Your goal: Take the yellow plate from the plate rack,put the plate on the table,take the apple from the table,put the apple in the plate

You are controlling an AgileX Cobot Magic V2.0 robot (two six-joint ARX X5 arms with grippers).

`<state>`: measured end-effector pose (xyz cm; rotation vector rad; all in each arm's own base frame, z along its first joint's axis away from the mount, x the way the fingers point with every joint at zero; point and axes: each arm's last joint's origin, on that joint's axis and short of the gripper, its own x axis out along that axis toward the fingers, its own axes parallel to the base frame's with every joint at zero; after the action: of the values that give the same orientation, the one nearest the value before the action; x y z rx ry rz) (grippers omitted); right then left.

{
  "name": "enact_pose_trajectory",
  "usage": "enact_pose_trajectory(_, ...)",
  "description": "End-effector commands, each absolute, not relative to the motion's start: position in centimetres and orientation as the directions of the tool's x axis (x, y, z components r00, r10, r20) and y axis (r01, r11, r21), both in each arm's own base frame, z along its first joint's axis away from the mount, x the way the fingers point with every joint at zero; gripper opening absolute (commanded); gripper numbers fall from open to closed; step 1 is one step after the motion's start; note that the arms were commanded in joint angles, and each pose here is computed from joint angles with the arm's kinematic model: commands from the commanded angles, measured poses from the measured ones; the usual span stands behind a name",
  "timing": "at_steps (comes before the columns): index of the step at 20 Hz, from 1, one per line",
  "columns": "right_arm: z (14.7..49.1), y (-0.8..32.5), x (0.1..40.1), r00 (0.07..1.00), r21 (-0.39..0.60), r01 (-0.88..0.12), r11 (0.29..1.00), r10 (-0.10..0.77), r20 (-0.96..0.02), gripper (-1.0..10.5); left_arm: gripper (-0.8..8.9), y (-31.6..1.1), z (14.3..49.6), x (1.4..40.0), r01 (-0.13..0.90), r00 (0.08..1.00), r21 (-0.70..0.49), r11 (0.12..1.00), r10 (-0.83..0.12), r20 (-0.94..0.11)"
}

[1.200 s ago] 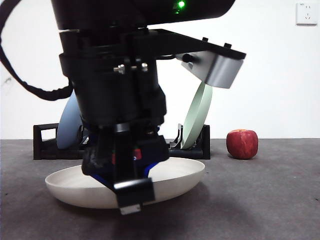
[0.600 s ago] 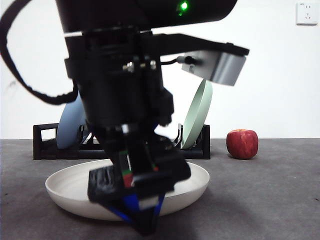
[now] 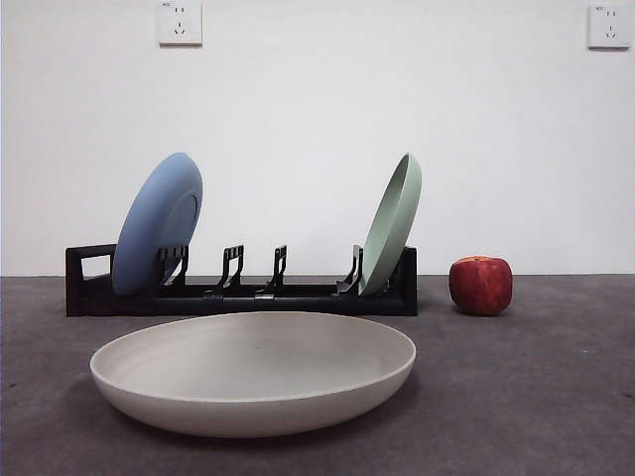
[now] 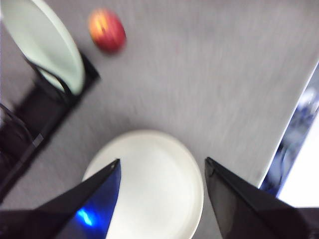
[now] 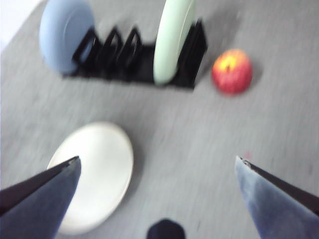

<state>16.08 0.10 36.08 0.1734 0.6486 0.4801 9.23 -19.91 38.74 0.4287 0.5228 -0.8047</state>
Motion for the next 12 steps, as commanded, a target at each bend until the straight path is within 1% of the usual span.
enact_pose_trajectory(1, 35.9, -0.1, 18.5, 0.716, 0.311, -0.364, 0.878, 0.478, -0.510, 6.3, 2.83, -16.8, 41.1, 7.9, 0.776, 0.570, 0.071, 0.627, -0.648, -0.505)
enact_pose_trajectory(2, 35.5, -0.3, 20.0, 0.721, 0.312, -0.360, 0.879, 0.474, -0.505, 6.3, 2.83, -15.2, 41.9, 7.1, 0.791, 0.552, 0.031, 0.611, -0.691, -0.467)
enact_pose_trajectory(4, 34.4, -0.4, 22.8, 0.722, 0.317, -0.345, 0.883, 0.466, -0.512, 6.3, 2.83, -12.7, 42.8, 5.9, 0.817, 0.518, -0.018, 0.576, -0.747, -0.417)
enact_pose_trajectory(6, 32.9, -0.1, 25.7, 0.710, 0.295, -0.317, 0.902, 0.431, -0.557, 6.3, 2.78, -10.8, 43.2, 4.9, 0.843, 0.478, -0.044, 0.536, -0.784, -0.396)
enact_pose_trajectory(8, 31.3, 0.7, 28.6, 0.671, 0.255, -0.321, 0.912, 0.409, -0.619, 6.3, 2.78, -9.8, 43.1, 4.4, 0.860, 0.437, -0.073, 0.505, -0.804, -0.404)
enact_pose_trajectory(12, 28.8, 3.4, 34.6, 0.614, 0.127, -0.335, 0.934, 0.319, -0.722, 6.3, 2.78, -9.3, 42.6, 4.1, 0.858, 0.417, -0.083, 0.507, -0.782, -0.464)
